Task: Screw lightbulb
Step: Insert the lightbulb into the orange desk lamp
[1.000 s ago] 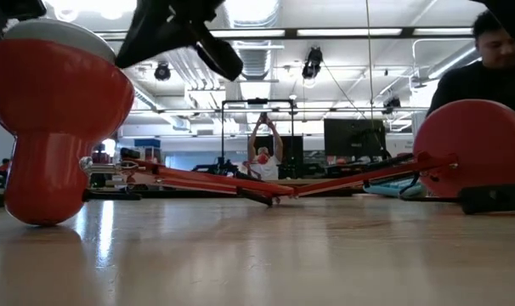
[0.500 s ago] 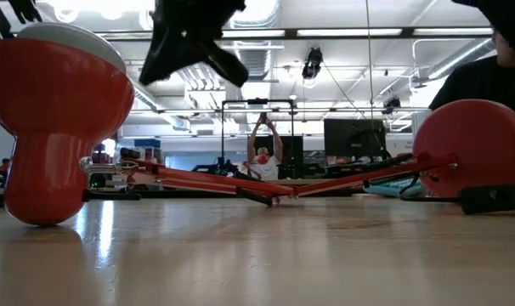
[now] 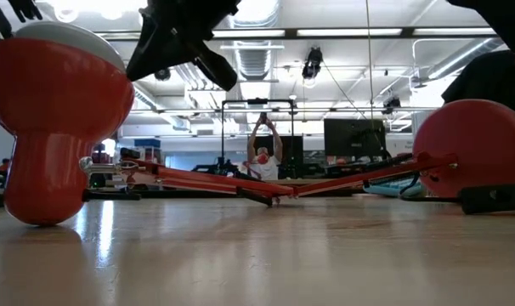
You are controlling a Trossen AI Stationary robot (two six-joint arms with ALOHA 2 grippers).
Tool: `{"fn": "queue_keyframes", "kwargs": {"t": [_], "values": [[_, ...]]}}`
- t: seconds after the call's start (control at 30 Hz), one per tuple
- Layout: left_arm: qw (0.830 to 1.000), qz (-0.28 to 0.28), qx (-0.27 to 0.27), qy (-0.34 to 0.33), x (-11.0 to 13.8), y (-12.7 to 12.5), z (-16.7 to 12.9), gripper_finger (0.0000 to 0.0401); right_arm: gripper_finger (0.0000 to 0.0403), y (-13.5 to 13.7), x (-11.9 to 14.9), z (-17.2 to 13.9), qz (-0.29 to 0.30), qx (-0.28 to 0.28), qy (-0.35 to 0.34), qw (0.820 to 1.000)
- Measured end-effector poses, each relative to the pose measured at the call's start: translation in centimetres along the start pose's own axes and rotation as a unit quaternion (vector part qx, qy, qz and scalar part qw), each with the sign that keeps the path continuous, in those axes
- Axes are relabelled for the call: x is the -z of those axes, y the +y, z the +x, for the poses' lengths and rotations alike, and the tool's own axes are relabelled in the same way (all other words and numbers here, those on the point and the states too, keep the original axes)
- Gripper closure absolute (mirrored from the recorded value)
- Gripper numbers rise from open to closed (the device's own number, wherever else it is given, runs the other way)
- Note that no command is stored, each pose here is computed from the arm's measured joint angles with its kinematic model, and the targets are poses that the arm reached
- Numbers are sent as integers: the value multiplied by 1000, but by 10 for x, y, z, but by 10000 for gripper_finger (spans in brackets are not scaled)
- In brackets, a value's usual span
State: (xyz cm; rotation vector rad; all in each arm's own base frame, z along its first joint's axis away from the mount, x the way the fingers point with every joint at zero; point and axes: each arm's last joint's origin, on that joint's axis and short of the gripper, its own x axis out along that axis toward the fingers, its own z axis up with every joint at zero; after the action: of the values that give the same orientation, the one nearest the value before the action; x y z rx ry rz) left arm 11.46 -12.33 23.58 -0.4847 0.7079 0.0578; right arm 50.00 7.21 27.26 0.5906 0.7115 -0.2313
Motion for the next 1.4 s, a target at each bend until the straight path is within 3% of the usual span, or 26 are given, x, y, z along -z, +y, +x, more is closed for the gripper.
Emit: {"fn": "queue_keyframes", "kwargs": {"t": [0.27, 0.63, 0.8, 1.03, 1.2, 1.4], "values": [[1000, 0, -3, -7, -2, 3, -4, 401, 403, 8, 9, -1, -3, -8, 14, 1000], [998, 20, -61, 7, -1, 24, -14, 401, 403, 31, 28, -9, 7, -40, 40, 998], [998, 3, -55, 15, -3, 32, -23, 401, 403, 40, 32, -19, 2, -49, 41, 998], [999, -6, -3, 34, -7, 15, -28, 401, 403, 22, 18, -16, -2, -16, 28, 999], [999, 16, -12, 32, -5, 1, -18, 401, 403, 3, 8, -3, 3, 16, 15, 1000], [999, 24, -22, 37, 0, -6, -7, 401, 403, -1, 7, 4, -1, 17, 17, 1000]]}}
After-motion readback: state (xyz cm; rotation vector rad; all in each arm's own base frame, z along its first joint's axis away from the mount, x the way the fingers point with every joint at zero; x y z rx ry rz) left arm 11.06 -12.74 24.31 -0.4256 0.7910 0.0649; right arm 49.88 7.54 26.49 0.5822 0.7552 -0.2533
